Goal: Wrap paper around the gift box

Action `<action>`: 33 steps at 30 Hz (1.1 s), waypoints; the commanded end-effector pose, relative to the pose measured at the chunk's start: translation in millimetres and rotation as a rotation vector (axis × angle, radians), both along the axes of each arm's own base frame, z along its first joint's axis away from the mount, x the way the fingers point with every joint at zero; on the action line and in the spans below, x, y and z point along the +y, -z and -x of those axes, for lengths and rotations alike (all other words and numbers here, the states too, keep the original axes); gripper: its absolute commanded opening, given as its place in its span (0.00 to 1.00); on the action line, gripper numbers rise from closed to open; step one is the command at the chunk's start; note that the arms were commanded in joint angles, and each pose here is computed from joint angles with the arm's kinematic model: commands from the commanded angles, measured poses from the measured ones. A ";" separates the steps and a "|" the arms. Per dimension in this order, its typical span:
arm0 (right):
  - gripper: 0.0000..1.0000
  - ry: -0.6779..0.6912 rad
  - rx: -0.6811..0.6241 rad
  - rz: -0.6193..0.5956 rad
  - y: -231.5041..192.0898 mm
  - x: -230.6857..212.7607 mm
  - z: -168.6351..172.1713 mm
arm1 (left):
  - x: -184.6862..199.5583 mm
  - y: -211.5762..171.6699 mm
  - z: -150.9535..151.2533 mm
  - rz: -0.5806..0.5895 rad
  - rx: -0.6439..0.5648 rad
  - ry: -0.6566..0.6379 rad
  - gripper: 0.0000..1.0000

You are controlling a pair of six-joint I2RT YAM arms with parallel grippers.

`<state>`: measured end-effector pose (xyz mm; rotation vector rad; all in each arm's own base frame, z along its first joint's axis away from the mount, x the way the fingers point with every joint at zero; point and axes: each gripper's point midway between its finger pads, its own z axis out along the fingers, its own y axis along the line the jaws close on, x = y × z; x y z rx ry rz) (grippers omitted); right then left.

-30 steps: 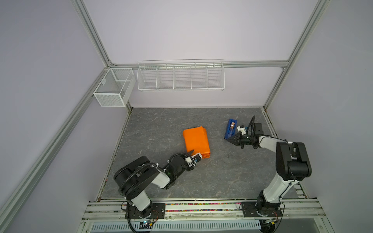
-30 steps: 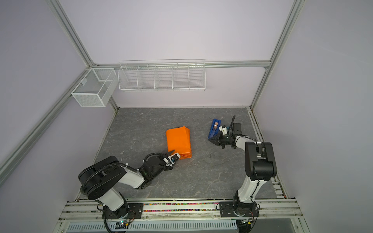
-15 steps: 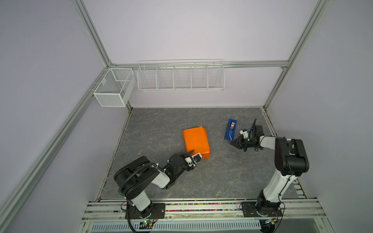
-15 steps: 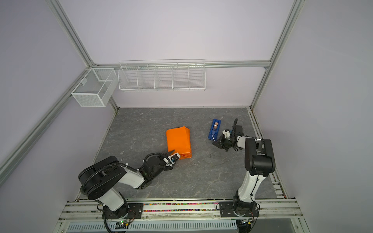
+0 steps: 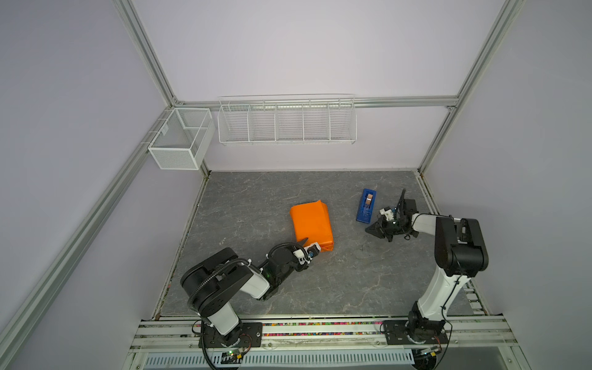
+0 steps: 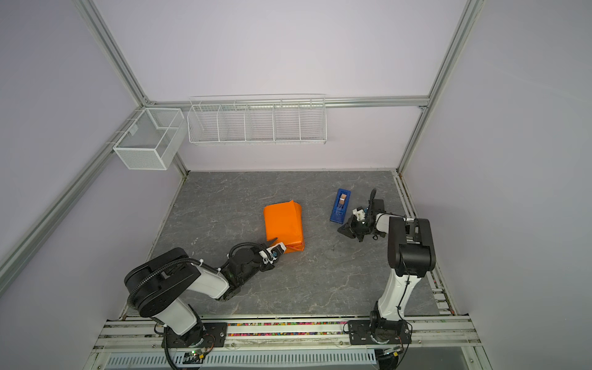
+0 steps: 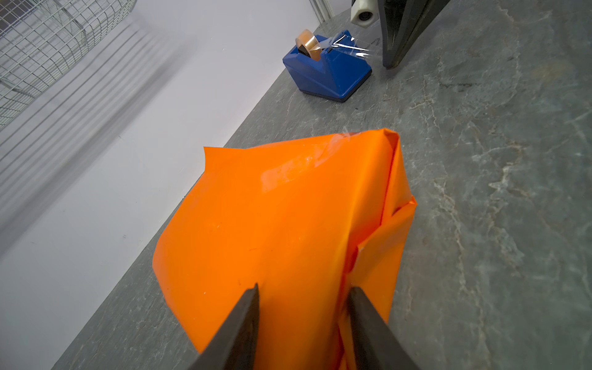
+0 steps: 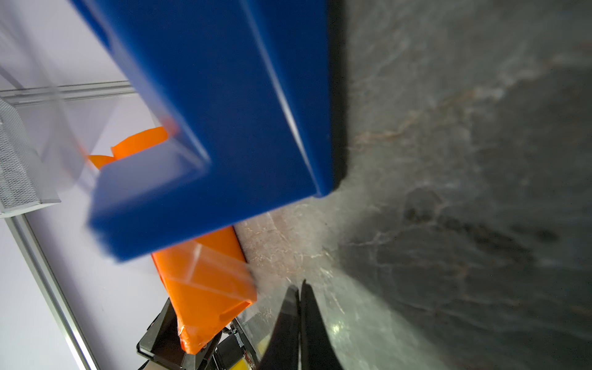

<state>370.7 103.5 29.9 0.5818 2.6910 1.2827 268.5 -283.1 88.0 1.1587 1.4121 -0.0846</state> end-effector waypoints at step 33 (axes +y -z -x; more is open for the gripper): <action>0.07 -0.040 0.034 0.267 -18.2 -20.2 26.2 | -0.9 0.0 -2.5 0.000 0.013 -0.012 0.43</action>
